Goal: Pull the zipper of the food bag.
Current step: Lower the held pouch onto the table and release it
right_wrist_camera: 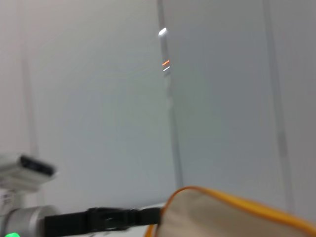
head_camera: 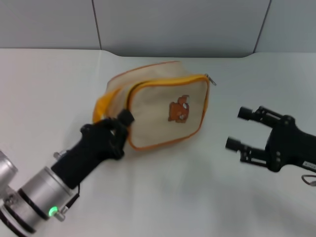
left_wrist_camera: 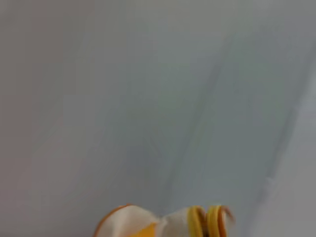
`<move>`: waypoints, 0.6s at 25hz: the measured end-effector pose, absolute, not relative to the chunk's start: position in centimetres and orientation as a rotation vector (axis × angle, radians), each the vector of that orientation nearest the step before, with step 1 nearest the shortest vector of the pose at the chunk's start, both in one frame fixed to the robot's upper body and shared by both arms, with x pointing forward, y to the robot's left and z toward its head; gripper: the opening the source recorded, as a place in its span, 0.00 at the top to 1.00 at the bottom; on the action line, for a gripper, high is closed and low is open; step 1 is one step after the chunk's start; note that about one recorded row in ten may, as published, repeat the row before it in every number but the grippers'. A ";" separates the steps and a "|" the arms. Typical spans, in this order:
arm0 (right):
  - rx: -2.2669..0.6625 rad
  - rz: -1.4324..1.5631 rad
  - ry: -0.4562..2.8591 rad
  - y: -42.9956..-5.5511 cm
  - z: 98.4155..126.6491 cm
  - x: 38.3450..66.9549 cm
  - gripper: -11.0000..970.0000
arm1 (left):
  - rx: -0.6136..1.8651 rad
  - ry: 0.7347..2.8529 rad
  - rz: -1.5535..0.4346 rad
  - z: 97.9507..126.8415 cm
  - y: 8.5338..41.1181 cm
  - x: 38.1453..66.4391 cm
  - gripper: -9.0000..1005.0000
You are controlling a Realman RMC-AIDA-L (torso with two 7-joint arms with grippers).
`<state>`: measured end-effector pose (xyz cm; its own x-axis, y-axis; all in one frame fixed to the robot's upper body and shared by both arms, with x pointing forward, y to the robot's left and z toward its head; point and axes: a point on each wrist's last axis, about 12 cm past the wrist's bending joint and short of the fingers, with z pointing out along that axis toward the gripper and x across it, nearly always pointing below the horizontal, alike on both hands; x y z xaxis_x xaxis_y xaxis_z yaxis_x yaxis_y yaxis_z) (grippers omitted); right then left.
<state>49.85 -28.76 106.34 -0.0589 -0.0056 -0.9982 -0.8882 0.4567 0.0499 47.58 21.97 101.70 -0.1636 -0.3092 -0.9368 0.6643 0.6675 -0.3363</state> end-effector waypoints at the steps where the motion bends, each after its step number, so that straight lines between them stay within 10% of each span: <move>1: -0.863 0.900 1.457 -28.7 106.5 49.9 0.38 | 0.396 1.481 -0.878 101.8 21.8 47.2 0.96; 5: -0.945 0.955 1.481 -28.1 106.9 50.3 0.22 | 0.612 1.413 -0.841 101.8 21.6 46.4 0.96; 15: -1.056 1.001 1.520 -27.4 106.7 50.4 0.12 | 0.832 1.389 -0.847 101.7 22.9 45.9 0.60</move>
